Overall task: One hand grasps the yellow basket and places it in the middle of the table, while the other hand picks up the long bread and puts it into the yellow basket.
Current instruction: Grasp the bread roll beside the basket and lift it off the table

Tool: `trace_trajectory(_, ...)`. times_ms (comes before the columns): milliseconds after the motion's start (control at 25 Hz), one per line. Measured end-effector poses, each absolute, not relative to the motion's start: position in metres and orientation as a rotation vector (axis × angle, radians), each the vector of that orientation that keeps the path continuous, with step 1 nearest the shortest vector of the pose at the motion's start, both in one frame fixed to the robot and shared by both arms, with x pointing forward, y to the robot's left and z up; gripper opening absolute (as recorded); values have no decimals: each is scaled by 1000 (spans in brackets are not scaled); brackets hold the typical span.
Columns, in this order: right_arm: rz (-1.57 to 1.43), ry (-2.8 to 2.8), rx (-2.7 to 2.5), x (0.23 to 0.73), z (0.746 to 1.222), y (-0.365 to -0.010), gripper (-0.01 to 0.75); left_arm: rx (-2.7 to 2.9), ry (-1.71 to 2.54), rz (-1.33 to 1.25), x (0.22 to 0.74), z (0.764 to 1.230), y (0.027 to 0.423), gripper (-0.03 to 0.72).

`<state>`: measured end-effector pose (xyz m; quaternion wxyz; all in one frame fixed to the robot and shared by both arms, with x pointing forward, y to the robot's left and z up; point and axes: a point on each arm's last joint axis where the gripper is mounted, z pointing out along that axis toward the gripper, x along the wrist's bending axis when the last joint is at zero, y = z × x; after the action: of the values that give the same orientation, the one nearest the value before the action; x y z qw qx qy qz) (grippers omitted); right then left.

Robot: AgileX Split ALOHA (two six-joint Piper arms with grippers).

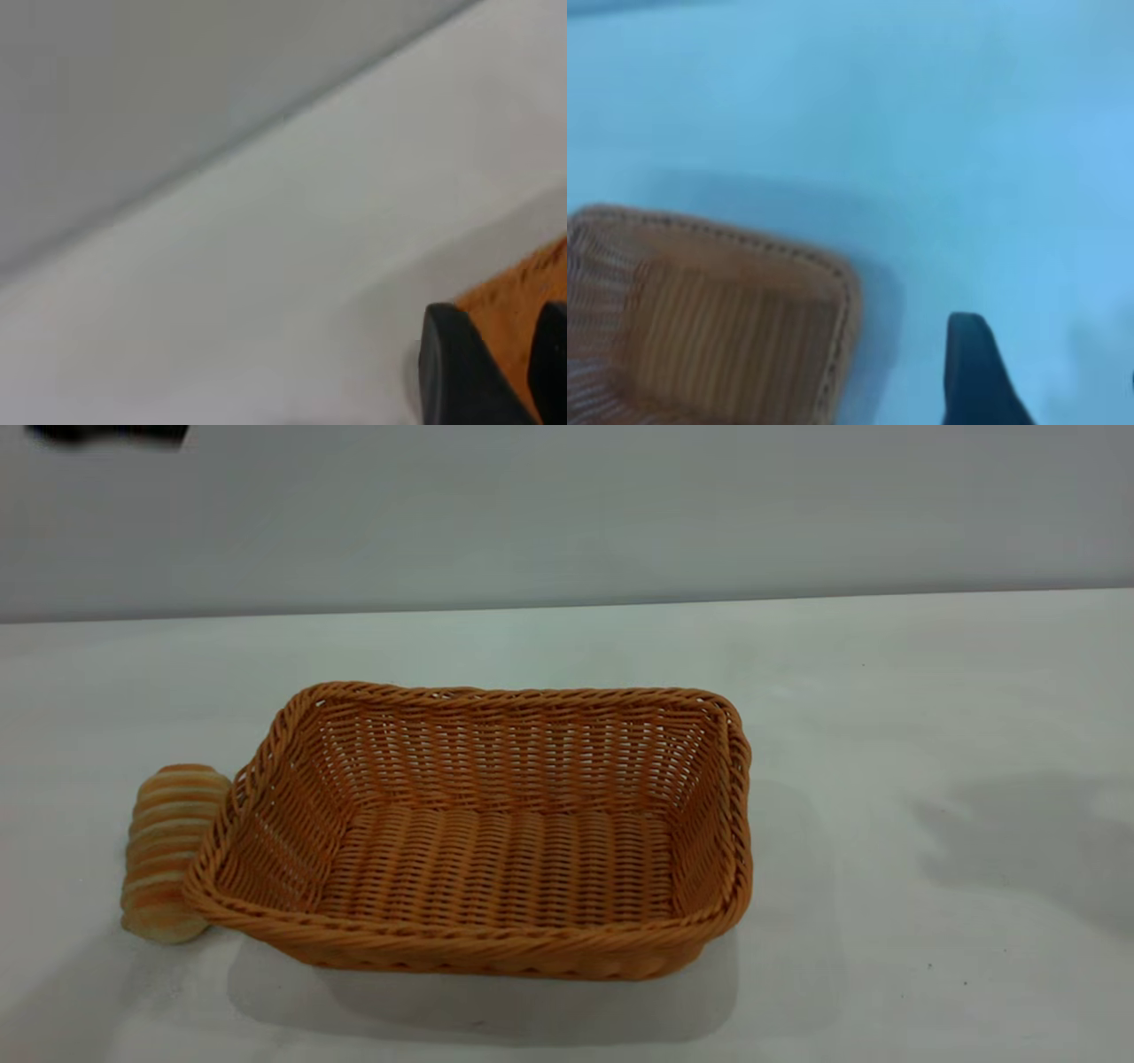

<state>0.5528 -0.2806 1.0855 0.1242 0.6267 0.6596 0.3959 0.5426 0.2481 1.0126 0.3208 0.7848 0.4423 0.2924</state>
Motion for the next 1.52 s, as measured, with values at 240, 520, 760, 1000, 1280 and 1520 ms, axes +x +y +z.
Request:
trace_trajectory(240, 1168, 1870, 1651, 491, 1121, -280, 448, 2004, 1381, 568, 545, 992, 281, 260)
trace_trajectory(520, 1104, 1928, 1709, 441, 1075, -278, 445, 2149, 1578, 382, 535, 991, 296, 260)
trace_trajectory(760, 1235, 1942, 1731, 415, 1044, -268, 444, 2279, 1873, 439, 528, 985, 320, 260)
trace_trajectory(1000, 1324, 2002, 1614, 391, 1050, -260, 416, 2386, 1872, 297, 535, 953, 311, 260)
trace_trajectory(1280, 1337, 2010, 1558, 384, 1055, -259, 400, 2428, 1866, 234, 547, 916, 306, 328)
trace_trajectory(1520, 1336, 2012, 1551, 384, 1055, -259, 399, 2457, 1883, 169, 554, 882, 306, 446)
